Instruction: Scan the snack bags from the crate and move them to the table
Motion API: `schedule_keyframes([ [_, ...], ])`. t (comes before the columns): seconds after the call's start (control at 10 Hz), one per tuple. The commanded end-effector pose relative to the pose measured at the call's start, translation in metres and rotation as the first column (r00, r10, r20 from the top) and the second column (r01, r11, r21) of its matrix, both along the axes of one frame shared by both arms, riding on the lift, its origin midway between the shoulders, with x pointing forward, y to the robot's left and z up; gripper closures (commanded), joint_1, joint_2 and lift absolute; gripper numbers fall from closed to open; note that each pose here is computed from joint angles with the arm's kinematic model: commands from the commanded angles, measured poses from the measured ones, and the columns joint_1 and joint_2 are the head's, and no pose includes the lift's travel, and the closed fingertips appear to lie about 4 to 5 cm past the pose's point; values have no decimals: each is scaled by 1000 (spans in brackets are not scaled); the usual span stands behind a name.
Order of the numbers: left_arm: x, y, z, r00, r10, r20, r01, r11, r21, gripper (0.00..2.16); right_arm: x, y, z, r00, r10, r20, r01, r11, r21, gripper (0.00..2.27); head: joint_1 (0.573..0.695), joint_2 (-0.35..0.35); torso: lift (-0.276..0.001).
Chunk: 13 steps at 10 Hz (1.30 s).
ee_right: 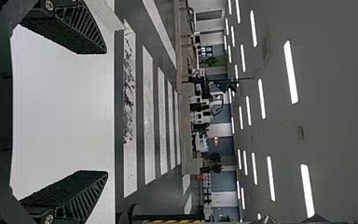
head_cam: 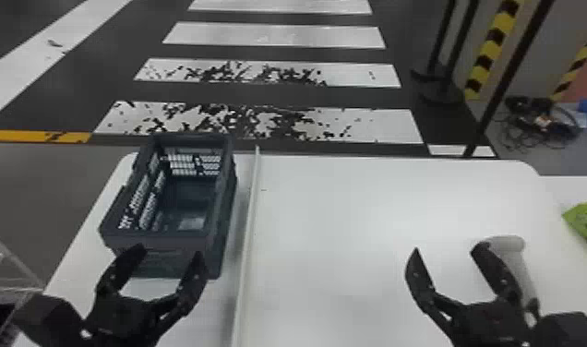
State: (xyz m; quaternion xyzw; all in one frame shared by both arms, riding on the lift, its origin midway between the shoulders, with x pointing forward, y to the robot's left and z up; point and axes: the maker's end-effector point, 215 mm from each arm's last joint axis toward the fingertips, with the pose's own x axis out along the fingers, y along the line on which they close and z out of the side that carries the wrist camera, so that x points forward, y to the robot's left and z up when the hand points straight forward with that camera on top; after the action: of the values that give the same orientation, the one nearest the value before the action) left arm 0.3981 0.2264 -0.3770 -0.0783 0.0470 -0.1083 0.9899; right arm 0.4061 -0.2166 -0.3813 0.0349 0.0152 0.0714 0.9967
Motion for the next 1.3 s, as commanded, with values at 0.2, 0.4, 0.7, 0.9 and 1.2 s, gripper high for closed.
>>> schedule_keyframes([
  [0.2, -20, -8, -1, 1000, -1, 7, 1, 1000, -24, 33, -23, -3, 3, 1000, -1, 30, 1, 1000, -9, 73, 695, 4, -95],
  [0.4, -19, -10, 3, 1000, -2, 14, 3, 1000, -27, 33, -25, -3, 1, 1000, -4, 25, 4, 1000, -13, 73, 695, -2, -95],
  [0.7, -15, -11, 4, 1000, -3, 19, 4, 1000, -29, 33, -26, -6, 4, 999, -15, 36, 16, 1000, -15, 73, 695, -7, -95],
  [0.9, -14, -9, 6, 1000, -2, 23, 3, 1000, -28, 33, -25, -7, 14, 997, -36, 68, 37, 999, -5, 73, 695, -12, -95],
  [1.2, -14, -11, 5, 1000, -6, 21, 6, 1000, -29, 33, -26, -7, 21, 995, -51, 91, 51, 999, -4, 73, 695, -14, -95],
])
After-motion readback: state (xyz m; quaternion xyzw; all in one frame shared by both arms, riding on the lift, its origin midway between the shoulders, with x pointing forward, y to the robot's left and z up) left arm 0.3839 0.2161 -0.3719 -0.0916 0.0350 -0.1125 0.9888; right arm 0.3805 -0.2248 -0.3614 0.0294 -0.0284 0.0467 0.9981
